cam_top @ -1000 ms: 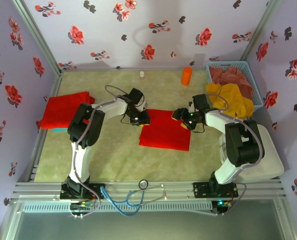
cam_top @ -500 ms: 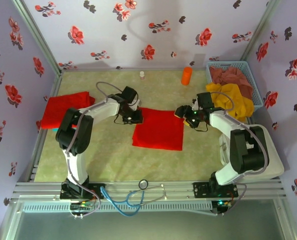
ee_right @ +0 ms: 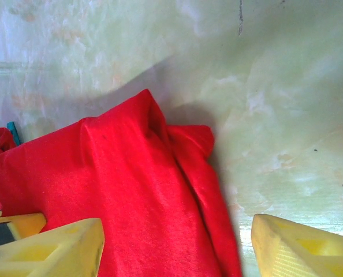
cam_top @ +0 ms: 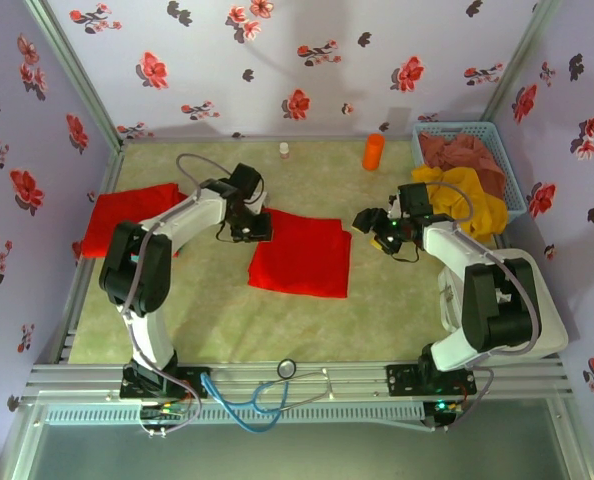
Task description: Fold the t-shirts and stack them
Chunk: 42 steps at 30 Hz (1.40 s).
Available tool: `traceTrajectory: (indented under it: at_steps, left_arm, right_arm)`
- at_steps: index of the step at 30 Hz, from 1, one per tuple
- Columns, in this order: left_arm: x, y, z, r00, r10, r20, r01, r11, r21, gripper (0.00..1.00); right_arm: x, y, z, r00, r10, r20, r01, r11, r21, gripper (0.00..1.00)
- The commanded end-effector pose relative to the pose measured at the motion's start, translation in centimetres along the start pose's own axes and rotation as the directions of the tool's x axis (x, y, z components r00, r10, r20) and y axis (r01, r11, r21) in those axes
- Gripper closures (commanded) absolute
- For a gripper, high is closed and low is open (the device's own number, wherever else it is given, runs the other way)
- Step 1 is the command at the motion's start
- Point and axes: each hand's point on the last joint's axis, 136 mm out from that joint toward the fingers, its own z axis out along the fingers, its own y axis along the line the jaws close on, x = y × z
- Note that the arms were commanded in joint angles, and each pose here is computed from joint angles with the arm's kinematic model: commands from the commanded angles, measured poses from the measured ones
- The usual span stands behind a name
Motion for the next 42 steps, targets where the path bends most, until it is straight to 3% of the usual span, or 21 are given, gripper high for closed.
traceTrajectory:
  at_steps: [1,9,18,24,34,42]
  left_arm:
    - [-0.6,0.4,-4.1,0.998,0.05,0.039,-0.048,0.997,-0.053,1.0]
    - [-0.2,2.8,-10.7,0.986,0.151,0.067,-0.134,0.969,-0.208,1.0]
    - [-0.7,6.5,-17.0,0.985,0.147,0.088,-0.114,0.945,-0.307,1.0]
    - [-1.6,8.0,-21.5,0.974,0.16,0.16,-0.091,0.923,-0.374,1.0]
    - [-2.5,11.0,-25.7,0.971,0.174,0.164,-0.076,0.875,-0.479,1.0]
    - [-3.3,13.5,-27.3,0.967,0.137,0.212,-0.021,0.881,-0.473,1.0]
  right_arm:
    - [-0.2,0.6,-0.6,1.0,-0.001,0.0,0.001,1.0,-0.018,0.32]
    - [-0.4,0.8,-0.5,1.0,0.003,0.002,-0.003,1.0,-0.027,0.32]
    - [-0.5,1.2,-0.3,1.0,0.007,-0.013,-0.007,0.999,-0.042,0.32]
    - [-0.8,1.6,-0.2,1.0,0.005,-0.025,-0.006,0.999,-0.039,0.32]
    - [-1.1,2.2,-0.2,0.999,0.009,-0.038,-0.011,0.999,-0.053,0.32]
    - [-1.1,2.4,0.3,0.998,0.016,-0.057,-0.019,0.998,-0.057,0.32]
